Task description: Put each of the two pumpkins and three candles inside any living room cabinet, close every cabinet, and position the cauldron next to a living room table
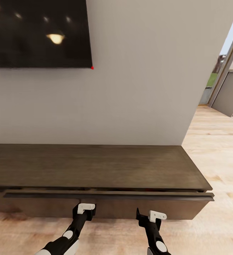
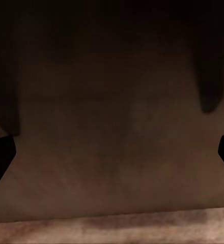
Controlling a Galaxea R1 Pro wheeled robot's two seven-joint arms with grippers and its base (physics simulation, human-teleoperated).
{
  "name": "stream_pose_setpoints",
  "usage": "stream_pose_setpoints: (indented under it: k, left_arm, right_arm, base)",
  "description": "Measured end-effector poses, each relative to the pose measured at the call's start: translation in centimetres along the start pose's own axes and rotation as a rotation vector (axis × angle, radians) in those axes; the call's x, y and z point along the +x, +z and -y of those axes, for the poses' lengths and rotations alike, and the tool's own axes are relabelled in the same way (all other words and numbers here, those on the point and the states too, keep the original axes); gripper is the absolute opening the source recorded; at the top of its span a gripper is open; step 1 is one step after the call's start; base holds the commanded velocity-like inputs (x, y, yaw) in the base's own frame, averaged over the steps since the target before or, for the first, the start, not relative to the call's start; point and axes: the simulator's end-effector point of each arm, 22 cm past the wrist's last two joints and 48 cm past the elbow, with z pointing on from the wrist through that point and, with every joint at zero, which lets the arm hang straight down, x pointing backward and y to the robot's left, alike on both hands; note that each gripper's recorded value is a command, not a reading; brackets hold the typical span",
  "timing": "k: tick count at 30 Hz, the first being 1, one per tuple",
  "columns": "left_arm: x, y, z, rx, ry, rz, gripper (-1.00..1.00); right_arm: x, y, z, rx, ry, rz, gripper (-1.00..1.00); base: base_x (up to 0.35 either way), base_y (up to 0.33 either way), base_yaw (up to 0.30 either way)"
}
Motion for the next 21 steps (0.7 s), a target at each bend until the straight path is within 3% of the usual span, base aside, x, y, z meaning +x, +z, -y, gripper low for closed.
stream_pose_setpoints:
  k: [10, 17, 21]
  left_arm:
    - [0.01, -0.01, -0.02, -0.001, -0.001, 0.000, 1.00]
    - [0.02, 0.00, -0.02, -0.001, 0.000, 0.000, 1.00]
    - [0.02, 0.02, 0.02, 0.001, 0.000, 0.000, 1.00]
  right_arm:
    - [0.00, 0.00, 0.00, 0.000, 0.000, 0.000, 1.00]
    - [-0.01, 0.01, 0.00, 0.000, 0.000, 0.000, 1.00]
    - [0.02, 0.02, 0.00, 0.000, 0.000, 0.000, 1.00]
  base:
    - [0.115, 0.000, 0.000]
    - [0.006, 0.000, 0.000]
    - [-0.175, 0.000, 0.000]
